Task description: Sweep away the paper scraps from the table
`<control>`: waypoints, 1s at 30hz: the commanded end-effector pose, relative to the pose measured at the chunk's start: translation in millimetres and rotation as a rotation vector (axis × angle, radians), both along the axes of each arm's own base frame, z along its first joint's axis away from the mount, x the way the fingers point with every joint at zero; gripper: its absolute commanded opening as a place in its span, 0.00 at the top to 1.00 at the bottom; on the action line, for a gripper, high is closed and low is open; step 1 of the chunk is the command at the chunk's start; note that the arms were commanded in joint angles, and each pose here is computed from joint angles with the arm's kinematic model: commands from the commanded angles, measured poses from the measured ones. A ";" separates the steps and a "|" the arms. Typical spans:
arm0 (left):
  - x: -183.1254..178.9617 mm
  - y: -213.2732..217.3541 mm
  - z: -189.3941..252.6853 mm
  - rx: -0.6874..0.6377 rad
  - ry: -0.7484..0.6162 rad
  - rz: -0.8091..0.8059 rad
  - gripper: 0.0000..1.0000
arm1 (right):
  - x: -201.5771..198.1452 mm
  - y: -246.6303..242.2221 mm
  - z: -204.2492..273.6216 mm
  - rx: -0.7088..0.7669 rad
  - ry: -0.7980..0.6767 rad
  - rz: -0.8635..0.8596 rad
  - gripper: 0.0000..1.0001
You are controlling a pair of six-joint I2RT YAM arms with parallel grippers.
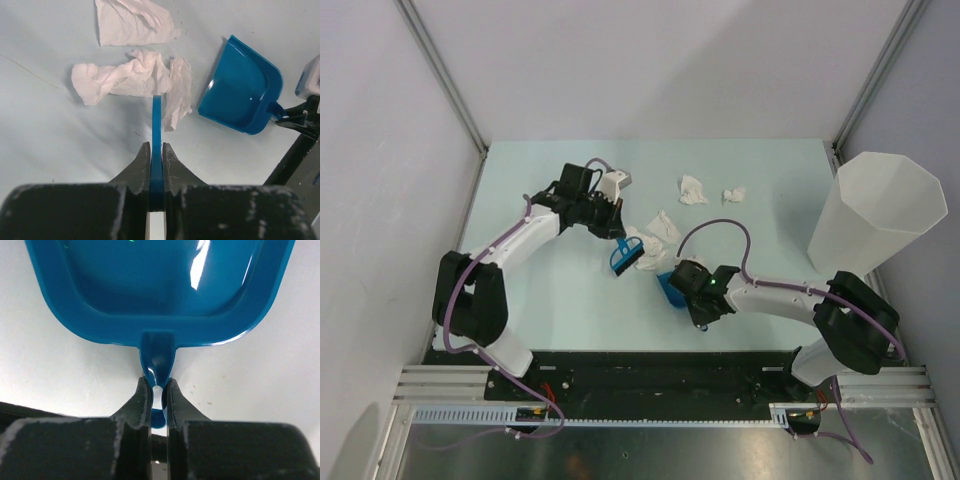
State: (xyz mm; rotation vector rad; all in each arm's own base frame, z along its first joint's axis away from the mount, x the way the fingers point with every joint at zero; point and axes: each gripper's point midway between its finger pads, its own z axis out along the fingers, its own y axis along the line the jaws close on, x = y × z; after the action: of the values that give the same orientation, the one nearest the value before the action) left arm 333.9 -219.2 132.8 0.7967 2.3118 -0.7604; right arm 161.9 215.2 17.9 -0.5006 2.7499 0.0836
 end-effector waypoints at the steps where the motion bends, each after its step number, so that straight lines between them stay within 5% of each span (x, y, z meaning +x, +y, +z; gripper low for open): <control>1: 31.1 -2.7 32.4 0.010 -0.163 -0.030 1.00 | 6.8 -1.7 30.3 -0.014 -0.011 0.053 1.00; 7: 43.0 -2.2 44.7 0.020 -0.207 -0.015 1.00 | 6.6 3.3 35.9 -0.062 0.125 0.207 1.00; 18: 26.2 -27.5 -0.2 -0.017 -0.046 -0.085 1.00 | 20.8 0.8 27.0 -0.115 0.215 0.304 1.00; 30: -63.3 -84.0 49.5 -0.317 0.039 -0.434 1.00 | 62.8 26.9 28.9 0.018 0.086 0.329 1.00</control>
State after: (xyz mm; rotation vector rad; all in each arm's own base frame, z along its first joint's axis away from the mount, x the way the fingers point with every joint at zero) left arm 312.0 -285.0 134.6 0.9831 2.2349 -1.0962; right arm 206.1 222.1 27.6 -0.9659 2.8336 0.1143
